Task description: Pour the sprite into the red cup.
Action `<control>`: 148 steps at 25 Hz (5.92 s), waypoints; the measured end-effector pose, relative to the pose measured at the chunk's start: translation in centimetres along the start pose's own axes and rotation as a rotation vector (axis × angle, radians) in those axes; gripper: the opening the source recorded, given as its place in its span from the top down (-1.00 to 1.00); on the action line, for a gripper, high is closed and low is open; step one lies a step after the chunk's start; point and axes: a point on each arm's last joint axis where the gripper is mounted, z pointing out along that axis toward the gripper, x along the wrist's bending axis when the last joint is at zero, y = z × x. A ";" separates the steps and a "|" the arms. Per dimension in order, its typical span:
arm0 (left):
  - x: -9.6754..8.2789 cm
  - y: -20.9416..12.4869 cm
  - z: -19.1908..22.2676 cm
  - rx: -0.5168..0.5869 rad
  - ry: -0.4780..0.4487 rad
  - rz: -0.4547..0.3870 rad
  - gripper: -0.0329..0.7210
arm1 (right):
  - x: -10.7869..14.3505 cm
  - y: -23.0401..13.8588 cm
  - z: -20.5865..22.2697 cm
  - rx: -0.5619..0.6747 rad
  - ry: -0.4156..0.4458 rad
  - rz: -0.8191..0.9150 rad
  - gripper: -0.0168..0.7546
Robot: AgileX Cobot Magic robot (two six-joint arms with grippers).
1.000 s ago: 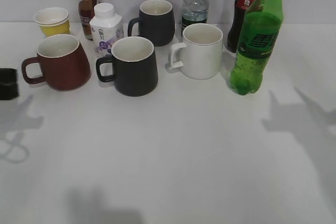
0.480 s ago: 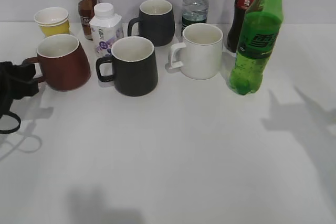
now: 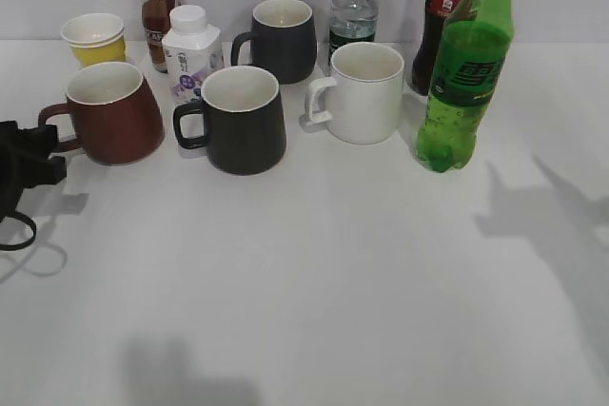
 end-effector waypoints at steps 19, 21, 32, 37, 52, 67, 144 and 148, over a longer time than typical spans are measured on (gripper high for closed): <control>-0.2 -0.7 2.4 -0.049 -0.007 0.016 0.04 | 0.0 -0.1 0.0 0.013 0.001 -0.001 -0.19; -0.2 -0.8 3.0 -0.046 -0.007 0.016 0.05 | 0.0 -0.2 0.0 0.018 0.002 -0.001 -0.19; 1.6 -0.5 6.6 -0.065 0.043 0.005 0.26 | 0.1 -0.5 0.0 0.050 0.010 -0.026 -0.19; 1.4 -0.4 7.5 -0.107 -0.023 0.065 0.42 | 0.2 -0.8 0.2 0.077 0.023 -0.076 -0.19; 0.6 -0.2 8.9 -0.136 -0.116 0.149 0.78 | 1.9 -2.1 1.5 0.135 0.127 -0.159 -0.19; 0.5 3.3 -0.1 -0.244 -0.104 0.175 0.78 | 2.3 -2.9 3.2 0.118 0.139 -0.097 -0.41; -14.3 2.8 -0.7 -0.189 -0.874 0.286 0.78 | 8.0 -0.1 14.7 -0.223 0.695 -0.917 -0.16; -15.1 3.0 -0.3 -0.157 -0.867 0.322 0.78 | 8.2 -0.7 14.4 -0.219 0.762 -1.032 -0.15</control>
